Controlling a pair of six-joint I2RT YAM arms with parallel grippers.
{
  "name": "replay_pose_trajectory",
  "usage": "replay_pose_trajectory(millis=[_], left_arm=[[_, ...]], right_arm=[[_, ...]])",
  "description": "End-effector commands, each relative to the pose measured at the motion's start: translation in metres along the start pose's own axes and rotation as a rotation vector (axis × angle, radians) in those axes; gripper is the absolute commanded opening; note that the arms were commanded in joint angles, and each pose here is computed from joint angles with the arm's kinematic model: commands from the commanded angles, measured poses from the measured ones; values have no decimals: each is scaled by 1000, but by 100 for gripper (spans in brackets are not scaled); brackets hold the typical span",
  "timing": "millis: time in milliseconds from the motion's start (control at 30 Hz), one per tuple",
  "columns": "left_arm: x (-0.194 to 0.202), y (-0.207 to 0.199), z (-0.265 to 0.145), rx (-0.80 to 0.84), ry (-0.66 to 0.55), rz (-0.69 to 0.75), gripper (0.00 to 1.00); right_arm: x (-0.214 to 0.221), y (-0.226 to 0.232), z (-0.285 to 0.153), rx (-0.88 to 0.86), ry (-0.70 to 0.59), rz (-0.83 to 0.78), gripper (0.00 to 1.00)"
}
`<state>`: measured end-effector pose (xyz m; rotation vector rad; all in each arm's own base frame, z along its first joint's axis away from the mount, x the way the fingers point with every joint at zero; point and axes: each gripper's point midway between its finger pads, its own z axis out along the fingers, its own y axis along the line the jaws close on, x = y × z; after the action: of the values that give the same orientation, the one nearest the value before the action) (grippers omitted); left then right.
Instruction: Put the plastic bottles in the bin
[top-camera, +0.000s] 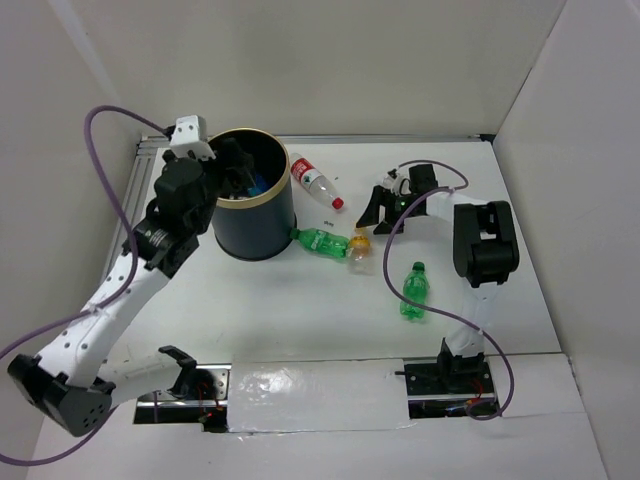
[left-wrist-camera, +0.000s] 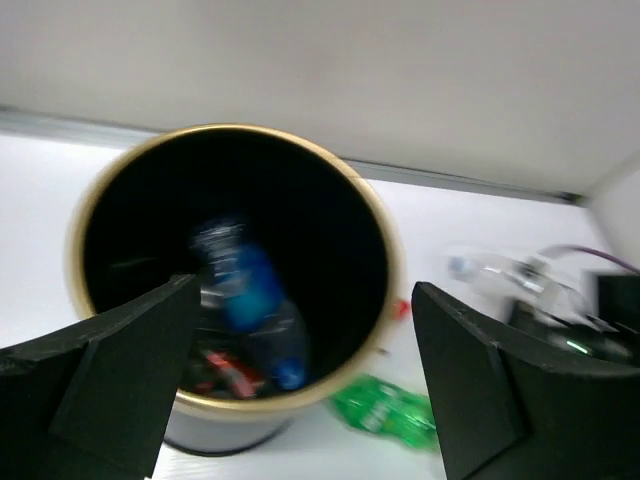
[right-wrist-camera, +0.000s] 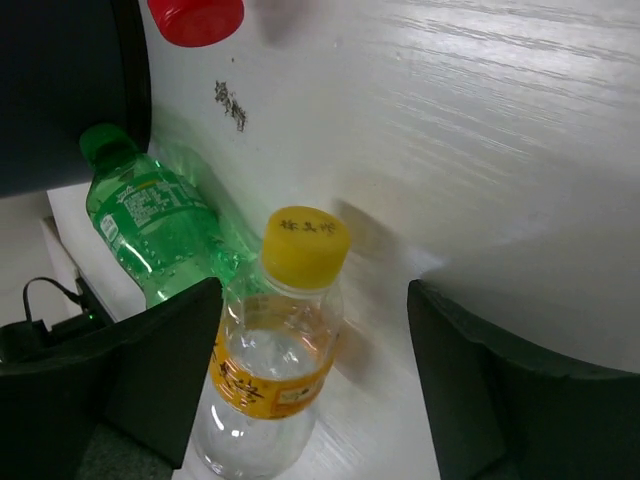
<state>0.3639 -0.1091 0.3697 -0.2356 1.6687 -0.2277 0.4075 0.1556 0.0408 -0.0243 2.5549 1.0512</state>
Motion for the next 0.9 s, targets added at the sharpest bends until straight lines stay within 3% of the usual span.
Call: replay_pose_trajectory(millis=[0,67,200,400,533,567,700,833,867], left_arm=[[-11,-45,-41,239,-7,-5,99],[17,-58,-53,301,68,-68,99],[114,-70,-78,353,282,-122,99],[195,-97,-107,371,449,-131,99],[234,-112,-112,351,530,-151,99],[237,-113,-111,345,535,-160,99],[259,-115,-115,361,586,-191,99],[272,-111,-119,367,615,-195,99],[279,-108,-122,374,633,-190,99]], right_arm=[[2,-4,18,23,19,9,80],[6,0,17,0,37,18,78],[13,8,10,-6,72,-34,80],[33,10,-2,14,162,-94,81],[45,15,-8,3,204,-129,57],[51,16,-12,4,218,-131,45],[44,24,-31,-19,190,-208,24],[-16,63,-76,-50,32,-393,18],[-48,84,-95,-63,-53,-477,18]])
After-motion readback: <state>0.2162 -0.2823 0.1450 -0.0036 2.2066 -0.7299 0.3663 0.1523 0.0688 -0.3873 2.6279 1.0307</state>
